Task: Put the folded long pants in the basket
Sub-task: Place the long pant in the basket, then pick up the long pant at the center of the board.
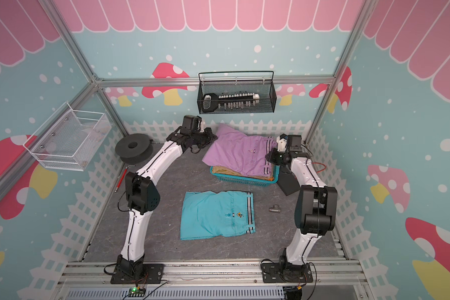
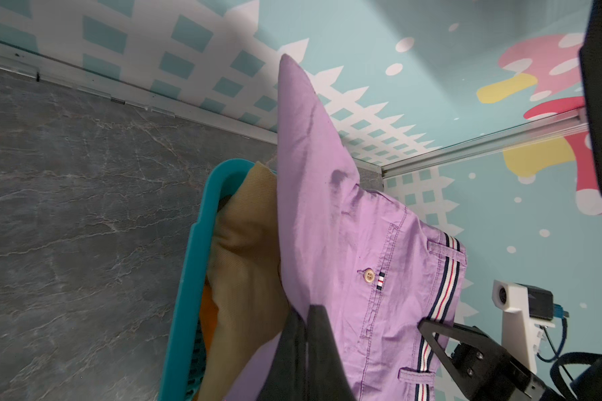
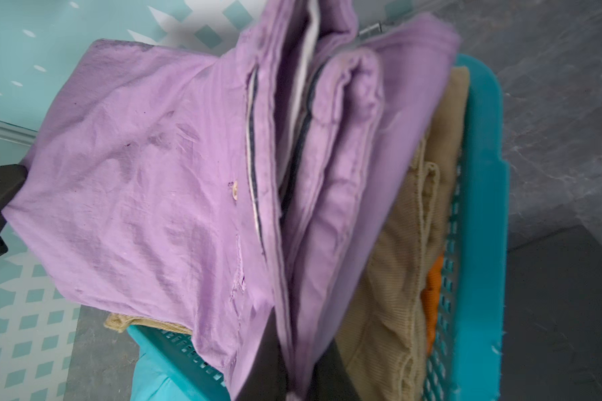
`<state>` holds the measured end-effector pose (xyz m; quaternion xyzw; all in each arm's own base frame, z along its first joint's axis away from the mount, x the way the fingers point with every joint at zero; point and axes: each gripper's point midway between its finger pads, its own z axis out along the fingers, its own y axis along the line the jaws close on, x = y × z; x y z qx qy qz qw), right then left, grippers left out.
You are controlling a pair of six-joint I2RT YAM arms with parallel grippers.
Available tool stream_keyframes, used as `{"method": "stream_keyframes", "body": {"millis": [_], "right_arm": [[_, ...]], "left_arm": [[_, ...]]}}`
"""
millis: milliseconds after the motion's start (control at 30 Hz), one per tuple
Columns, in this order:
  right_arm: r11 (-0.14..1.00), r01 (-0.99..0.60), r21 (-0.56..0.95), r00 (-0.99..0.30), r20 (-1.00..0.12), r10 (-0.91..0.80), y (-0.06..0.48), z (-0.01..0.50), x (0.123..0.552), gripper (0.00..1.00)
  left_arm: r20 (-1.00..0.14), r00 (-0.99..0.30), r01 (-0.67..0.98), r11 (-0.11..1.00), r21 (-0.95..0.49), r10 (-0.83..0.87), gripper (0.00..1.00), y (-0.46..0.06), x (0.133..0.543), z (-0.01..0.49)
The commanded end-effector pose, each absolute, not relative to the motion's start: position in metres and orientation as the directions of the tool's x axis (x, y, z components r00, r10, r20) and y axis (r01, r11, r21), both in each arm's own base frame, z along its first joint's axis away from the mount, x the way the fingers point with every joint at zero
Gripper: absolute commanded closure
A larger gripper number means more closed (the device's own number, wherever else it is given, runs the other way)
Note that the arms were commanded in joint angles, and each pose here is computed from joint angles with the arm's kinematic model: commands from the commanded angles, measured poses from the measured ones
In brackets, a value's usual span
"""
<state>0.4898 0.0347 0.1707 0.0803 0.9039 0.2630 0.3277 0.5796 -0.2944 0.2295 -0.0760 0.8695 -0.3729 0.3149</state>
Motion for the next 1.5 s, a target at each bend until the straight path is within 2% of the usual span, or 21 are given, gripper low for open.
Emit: {"method": "stream_keyframes", "body": {"millis": [0, 333, 500, 800, 900, 967, 1067, 1133, 1200, 1300, 1400, 1467], "right_arm": [[0.857, -0.03, 0.515, -0.754, -0.575, 0.319, 0.021, 0.177, 0.498, 1.0], [0.793, -0.014, 0.609, -0.732, -0.547, 0.407, -0.007, 0.195, 0.493, 1.0], [0.776, -0.001, 0.631, -0.731, -0.53, 0.43, -0.01, 0.191, 0.492, 1.0], [0.774, 0.036, 0.632, -0.763, -0.483, 0.43, -0.005, 0.16, 0.502, 1.0], [0.779, 0.073, 0.623, -0.785, -0.446, 0.43, -0.004, 0.135, 0.503, 0.99], [0.786, 0.079, 0.613, -0.786, -0.447, 0.428, -0.002, 0.13, 0.502, 0.9], [0.786, 0.088, 0.612, -0.779, -0.45, 0.438, -0.003, 0.13, 0.5, 0.6], [0.806, 0.088, 0.585, -0.755, -0.489, 0.437, -0.007, 0.142, 0.497, 0.49], [0.829, 0.083, 0.553, -0.717, -0.544, 0.435, -0.011, 0.161, 0.493, 0.43], [0.865, 0.089, 0.494, -0.654, -0.626, 0.425, -0.021, 0.191, 0.481, 0.37], [0.881, 0.1, 0.462, -0.606, -0.674, 0.423, -0.025, 0.211, 0.466, 0.35], [0.892, 0.081, 0.444, -0.593, -0.698, 0.401, -0.021, 0.221, 0.456, 0.35]], "left_arm": [[-0.468, -0.808, 0.078, 0.723, -0.687, -0.358, 1.0, -0.289, 0.58, 0.229], [-0.325, -0.879, 0.031, 0.636, -0.771, -0.351, 1.0, -0.31, 0.568, 0.213], [-0.327, -0.88, 0.043, 0.628, -0.777, -0.344, 1.0, -0.314, 0.564, 0.219], [-0.32, -0.876, -0.019, 0.69, -0.724, -0.361, 1.0, -0.29, 0.585, 0.165], [-0.351, -0.882, 0.042, 0.691, -0.722, -0.314, 0.86, -0.294, 0.588, 0.164], [-0.374, -0.876, 0.062, 0.698, -0.714, -0.304, 0.82, -0.295, 0.587, 0.168], [-0.422, -0.86, 0.111, 0.7, -0.705, -0.289, 0.73, -0.297, 0.586, 0.186], [-0.464, -0.833, 0.125, 0.716, -0.687, -0.301, 0.67, -0.292, 0.587, 0.204], [-0.53, -0.789, 0.148, 0.739, -0.657, -0.312, 0.61, -0.285, 0.587, 0.229], [-0.633, -0.704, 0.18, 0.781, -0.599, -0.323, 0.59, -0.276, 0.581, 0.27], [-0.712, -0.614, 0.175, 0.822, -0.542, -0.339, 0.56, -0.259, 0.568, 0.307], [-0.723, -0.592, 0.17, 0.822, -0.544, -0.356, 0.55, -0.248, 0.552, 0.319]]}}
